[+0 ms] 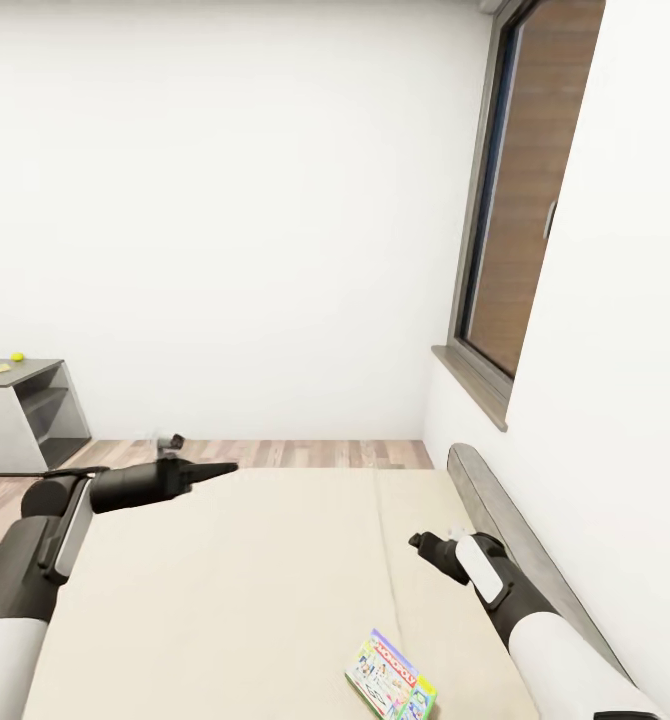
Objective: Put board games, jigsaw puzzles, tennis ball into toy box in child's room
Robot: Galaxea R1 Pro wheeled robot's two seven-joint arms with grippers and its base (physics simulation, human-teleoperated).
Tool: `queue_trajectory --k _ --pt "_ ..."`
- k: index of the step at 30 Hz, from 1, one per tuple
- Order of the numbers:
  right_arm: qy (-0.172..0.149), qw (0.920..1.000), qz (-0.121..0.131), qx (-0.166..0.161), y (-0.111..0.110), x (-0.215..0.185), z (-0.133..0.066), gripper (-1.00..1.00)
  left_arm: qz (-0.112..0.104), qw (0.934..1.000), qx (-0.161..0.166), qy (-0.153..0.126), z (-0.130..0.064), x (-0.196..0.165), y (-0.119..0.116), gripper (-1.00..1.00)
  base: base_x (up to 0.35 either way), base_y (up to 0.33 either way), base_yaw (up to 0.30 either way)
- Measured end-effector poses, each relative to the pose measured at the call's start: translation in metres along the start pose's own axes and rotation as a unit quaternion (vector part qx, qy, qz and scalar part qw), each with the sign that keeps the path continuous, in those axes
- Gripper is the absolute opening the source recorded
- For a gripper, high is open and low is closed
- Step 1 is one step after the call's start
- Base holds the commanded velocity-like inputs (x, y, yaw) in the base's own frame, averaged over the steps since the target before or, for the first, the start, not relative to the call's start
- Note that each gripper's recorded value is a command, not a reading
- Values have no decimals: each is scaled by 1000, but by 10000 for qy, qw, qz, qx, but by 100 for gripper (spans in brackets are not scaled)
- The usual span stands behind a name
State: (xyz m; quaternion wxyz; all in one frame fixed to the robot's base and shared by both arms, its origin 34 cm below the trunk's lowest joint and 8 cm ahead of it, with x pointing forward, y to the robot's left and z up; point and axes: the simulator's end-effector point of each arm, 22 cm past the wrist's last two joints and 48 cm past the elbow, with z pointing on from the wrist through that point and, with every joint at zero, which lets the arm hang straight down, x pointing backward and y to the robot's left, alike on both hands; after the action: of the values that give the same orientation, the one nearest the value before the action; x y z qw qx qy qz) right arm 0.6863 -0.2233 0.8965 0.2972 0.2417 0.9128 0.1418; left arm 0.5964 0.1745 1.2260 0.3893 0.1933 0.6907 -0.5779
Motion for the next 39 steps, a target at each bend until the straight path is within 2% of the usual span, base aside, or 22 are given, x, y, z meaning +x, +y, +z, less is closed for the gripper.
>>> queue_trajectory --k 5,8,17,39 --pt "13 10000 -5 2 1 1 1 100 -7 9993 375 51 -11 -1 -18 100 0 0 0" --pt "31 10000 -6 6 0 3 2 100 -26 9991 430 57 -14 -1 -19 100 0 0 0" --pt "97 9999 11 36 -3 8 7 100 -19 9994 342 97 -20 2 -9 100 0 0 0" --pt "252 9996 40 116 -14 21 20 100 -182 9992 315 153 -16 11 8 100 0 0 -10"
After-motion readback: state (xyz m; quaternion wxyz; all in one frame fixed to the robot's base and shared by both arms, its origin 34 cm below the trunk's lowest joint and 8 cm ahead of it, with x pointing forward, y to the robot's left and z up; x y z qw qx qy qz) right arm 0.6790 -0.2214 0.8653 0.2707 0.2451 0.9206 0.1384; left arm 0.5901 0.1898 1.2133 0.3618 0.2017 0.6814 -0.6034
